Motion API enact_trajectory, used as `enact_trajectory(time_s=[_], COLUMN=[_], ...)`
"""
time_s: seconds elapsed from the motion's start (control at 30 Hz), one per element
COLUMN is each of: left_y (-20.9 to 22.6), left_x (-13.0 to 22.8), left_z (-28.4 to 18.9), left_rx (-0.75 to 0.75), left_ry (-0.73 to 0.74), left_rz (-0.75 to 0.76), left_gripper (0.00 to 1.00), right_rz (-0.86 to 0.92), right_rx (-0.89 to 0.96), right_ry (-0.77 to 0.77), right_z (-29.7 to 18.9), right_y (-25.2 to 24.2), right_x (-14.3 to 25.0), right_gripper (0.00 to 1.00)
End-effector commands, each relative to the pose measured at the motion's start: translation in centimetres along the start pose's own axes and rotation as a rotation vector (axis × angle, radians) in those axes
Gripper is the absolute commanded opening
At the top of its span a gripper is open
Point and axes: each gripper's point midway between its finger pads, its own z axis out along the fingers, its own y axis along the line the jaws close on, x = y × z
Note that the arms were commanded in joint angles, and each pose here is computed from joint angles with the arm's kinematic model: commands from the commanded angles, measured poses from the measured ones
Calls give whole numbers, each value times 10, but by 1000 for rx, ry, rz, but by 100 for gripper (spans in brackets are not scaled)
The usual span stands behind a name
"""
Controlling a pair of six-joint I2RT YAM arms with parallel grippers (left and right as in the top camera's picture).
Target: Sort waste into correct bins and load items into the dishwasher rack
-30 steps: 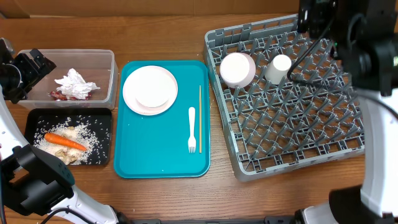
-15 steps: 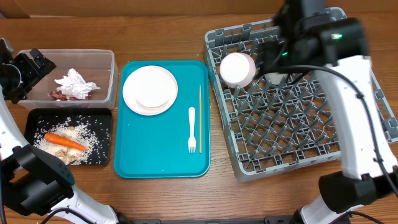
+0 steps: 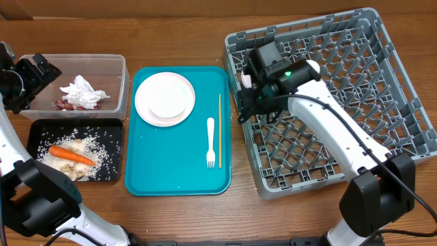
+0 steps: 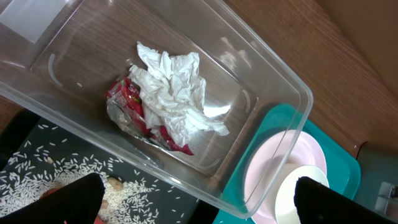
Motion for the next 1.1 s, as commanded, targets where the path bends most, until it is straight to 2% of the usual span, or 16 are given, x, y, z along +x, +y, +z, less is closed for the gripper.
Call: enact_trajectory(time_s=[0.0, 0.33, 0.5, 0.7, 1.07], left_y=[1, 1, 1, 1, 1], left_x=[1, 1, 1, 1, 1], left_z=[4, 4, 4, 4, 4], left_rx=[-3, -3, -3, -3, -3], left_ry=[9, 9, 9, 9, 9], left_rz=[-10, -10, -10, -10, -10], left_gripper=[100, 100, 100, 100, 100], right_rz=[-19, -43, -44, -43, -47], right_rx=[-19, -19, -21, 11, 0], right_ry=[-28, -120, -134, -160, -202], right_z=[6, 36, 39, 44, 48], right_y=[10, 9, 8, 3, 4], right_x=[-2, -11, -12, -18, -26], right_gripper=[69, 68, 55, 47, 47])
